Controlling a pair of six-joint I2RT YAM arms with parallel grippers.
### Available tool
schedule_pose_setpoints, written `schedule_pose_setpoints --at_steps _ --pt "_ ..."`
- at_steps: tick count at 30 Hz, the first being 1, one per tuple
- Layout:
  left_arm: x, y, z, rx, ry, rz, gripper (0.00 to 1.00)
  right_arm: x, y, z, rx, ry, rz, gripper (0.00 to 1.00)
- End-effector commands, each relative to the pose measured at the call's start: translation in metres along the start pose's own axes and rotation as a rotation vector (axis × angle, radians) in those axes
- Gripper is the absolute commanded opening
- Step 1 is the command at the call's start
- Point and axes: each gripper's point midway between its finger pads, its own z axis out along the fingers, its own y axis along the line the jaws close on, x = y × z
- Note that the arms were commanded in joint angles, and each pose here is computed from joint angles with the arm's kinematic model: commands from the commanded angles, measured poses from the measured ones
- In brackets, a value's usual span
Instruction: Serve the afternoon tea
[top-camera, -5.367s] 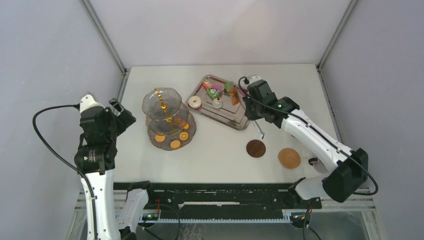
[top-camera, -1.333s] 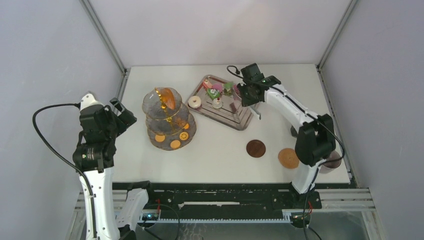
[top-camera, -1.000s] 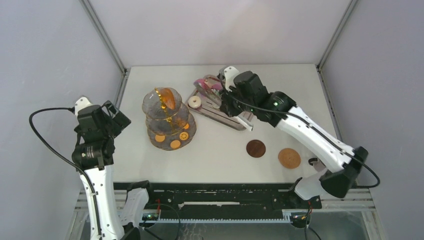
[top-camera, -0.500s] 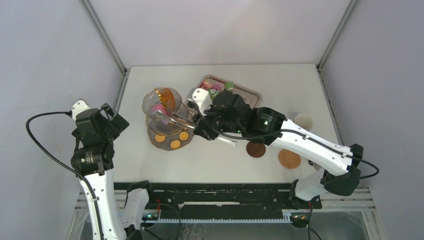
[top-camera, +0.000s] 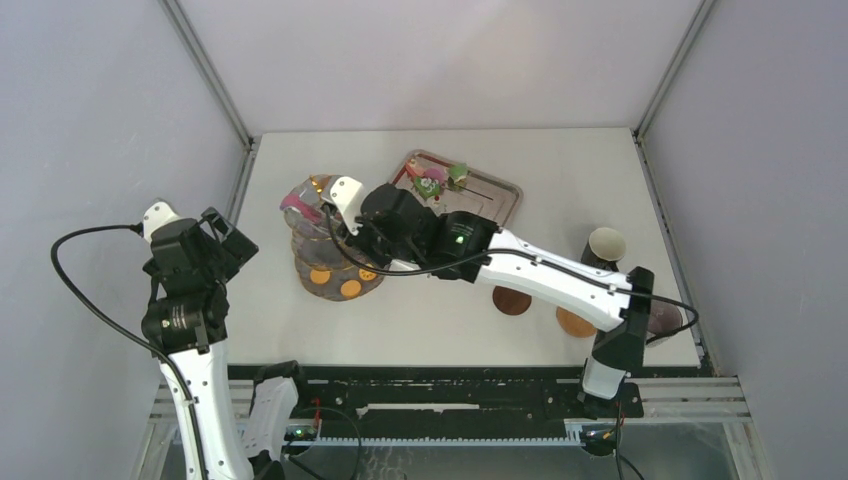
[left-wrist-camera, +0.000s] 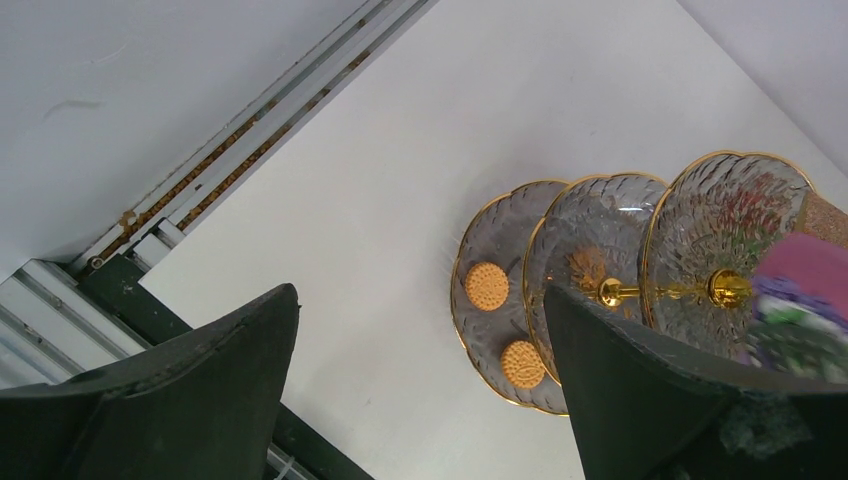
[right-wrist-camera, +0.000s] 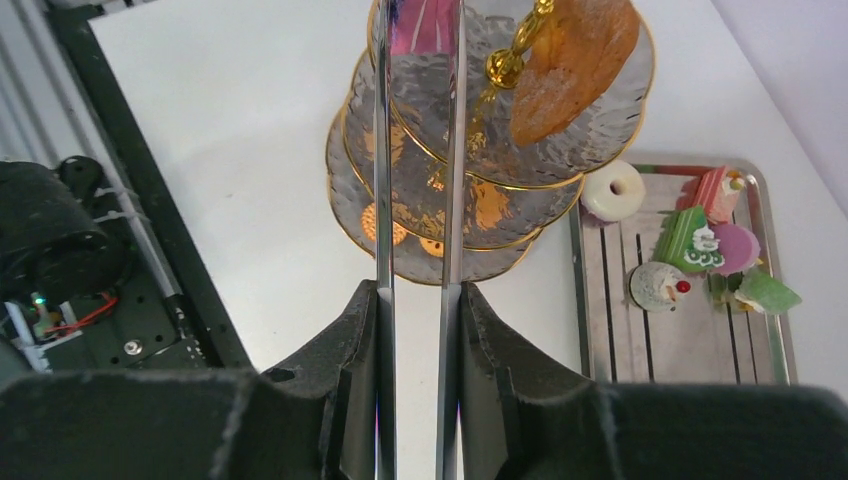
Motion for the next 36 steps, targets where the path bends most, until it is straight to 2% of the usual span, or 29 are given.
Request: schedule_pose_setpoints --at_steps 1,3,5,7,10,25,36 --pt "-0.006 -0.002 -0.003 0.018 -0.029 -0.009 0.96 -0.03 -0.013 0.001 0.072 -0.082 -0.004 0.15" --pt "-0.005 -0.003 -0.002 0.022 -0.027 -0.007 0.96 -0.025 -0.014 0.007 0.088 -0.059 -0.008 0.2" --pt "-0.004 -0.003 -0.002 0.024 -0.026 -0.003 0.96 -0.02 -0.014 0.012 0.094 -0.039 -0.01 0.36" --pt "-0.004 -0.003 -0.001 0.024 -0.026 -0.003 0.96 -0.018 -0.012 0.014 0.089 -0.031 -0.008 0.47" --pt "-0.003 -0.004 0.0 0.026 -0.023 -0.005 0.96 -0.019 -0.009 0.012 0.075 -0.036 0.001 0.54" --pt "-0.003 -0.008 0.001 0.044 -0.018 -0.01 0.96 -0.037 0.003 -0.024 0.026 -0.131 0.025 0.56" --pt "-0.004 -0.011 -0.002 0.065 -0.017 -0.015 0.96 -0.02 0.0 -0.003 0.046 -0.079 0.023 0.57"
